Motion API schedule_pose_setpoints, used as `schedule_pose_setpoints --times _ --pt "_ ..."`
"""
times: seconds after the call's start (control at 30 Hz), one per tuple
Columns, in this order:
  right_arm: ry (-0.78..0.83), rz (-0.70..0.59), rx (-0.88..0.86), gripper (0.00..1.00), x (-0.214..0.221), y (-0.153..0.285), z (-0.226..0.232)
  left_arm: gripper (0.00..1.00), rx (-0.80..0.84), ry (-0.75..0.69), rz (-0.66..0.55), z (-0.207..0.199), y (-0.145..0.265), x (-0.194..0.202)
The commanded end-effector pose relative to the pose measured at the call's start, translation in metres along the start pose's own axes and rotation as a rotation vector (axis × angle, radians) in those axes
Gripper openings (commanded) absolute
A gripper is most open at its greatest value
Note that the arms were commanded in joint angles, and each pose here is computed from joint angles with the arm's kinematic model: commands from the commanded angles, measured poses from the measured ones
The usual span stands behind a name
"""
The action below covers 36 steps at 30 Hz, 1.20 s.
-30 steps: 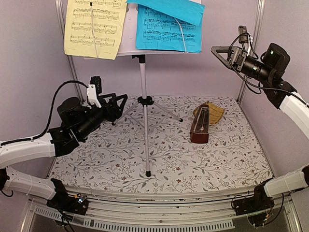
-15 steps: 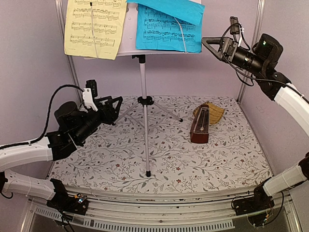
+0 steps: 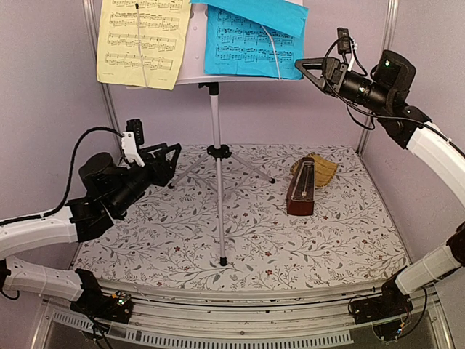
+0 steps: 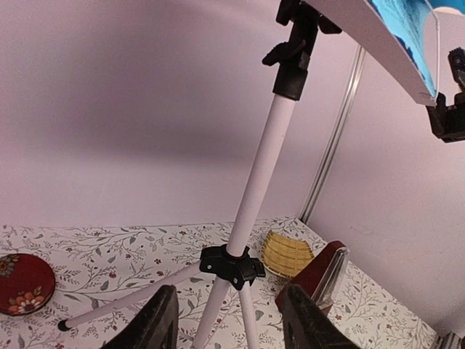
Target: Pack up the instrument practice props
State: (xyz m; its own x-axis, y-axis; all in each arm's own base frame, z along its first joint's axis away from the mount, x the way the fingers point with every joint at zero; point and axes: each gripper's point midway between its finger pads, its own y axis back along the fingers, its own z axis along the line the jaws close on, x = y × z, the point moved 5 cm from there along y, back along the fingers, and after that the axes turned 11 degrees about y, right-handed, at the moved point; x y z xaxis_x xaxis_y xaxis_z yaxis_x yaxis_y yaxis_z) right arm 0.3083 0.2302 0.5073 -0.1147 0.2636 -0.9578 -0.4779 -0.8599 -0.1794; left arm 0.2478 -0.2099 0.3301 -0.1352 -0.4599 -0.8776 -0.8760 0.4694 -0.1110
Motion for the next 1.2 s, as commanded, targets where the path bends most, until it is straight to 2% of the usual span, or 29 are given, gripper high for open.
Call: schedule_pose_setpoints --times 0.0,0.2,0.5,0.63,0.8,0.97,1.17 --pt "0.019 -0.028 -0.022 0.6 -0.01 -0.003 0.006 0.49 0.037 0.005 -0.009 -0.008 0.005 -0.003" --pt "0.03 -0.049 -0.033 0.55 -0.016 -0.007 0.007 0.44 0.156 -0.008 0.028 -0.033 0.0 -0.006" --pt "0.046 -0.073 -0.067 0.47 -0.03 -0.022 0.005 0.42 0.503 -0.002 0.038 -0.117 -0.013 -0.025" --pt "0.059 -0.09 -0.094 0.45 -0.036 -0.029 0.004 0.45 0.618 0.027 0.093 -0.151 -0.035 -0.034" --pt "0.064 -0.103 -0.129 0.39 -0.039 -0.037 0.003 0.49 0.725 0.08 0.08 -0.188 -0.062 -0.064" --pt "0.069 -0.113 -0.137 0.32 -0.037 -0.038 0.003 0.48 0.767 0.167 0.099 -0.201 -0.1 -0.083" --pt "0.076 -0.127 -0.141 0.2 -0.037 -0.036 0.005 0.48 0.811 0.207 0.113 -0.214 -0.143 -0.094"
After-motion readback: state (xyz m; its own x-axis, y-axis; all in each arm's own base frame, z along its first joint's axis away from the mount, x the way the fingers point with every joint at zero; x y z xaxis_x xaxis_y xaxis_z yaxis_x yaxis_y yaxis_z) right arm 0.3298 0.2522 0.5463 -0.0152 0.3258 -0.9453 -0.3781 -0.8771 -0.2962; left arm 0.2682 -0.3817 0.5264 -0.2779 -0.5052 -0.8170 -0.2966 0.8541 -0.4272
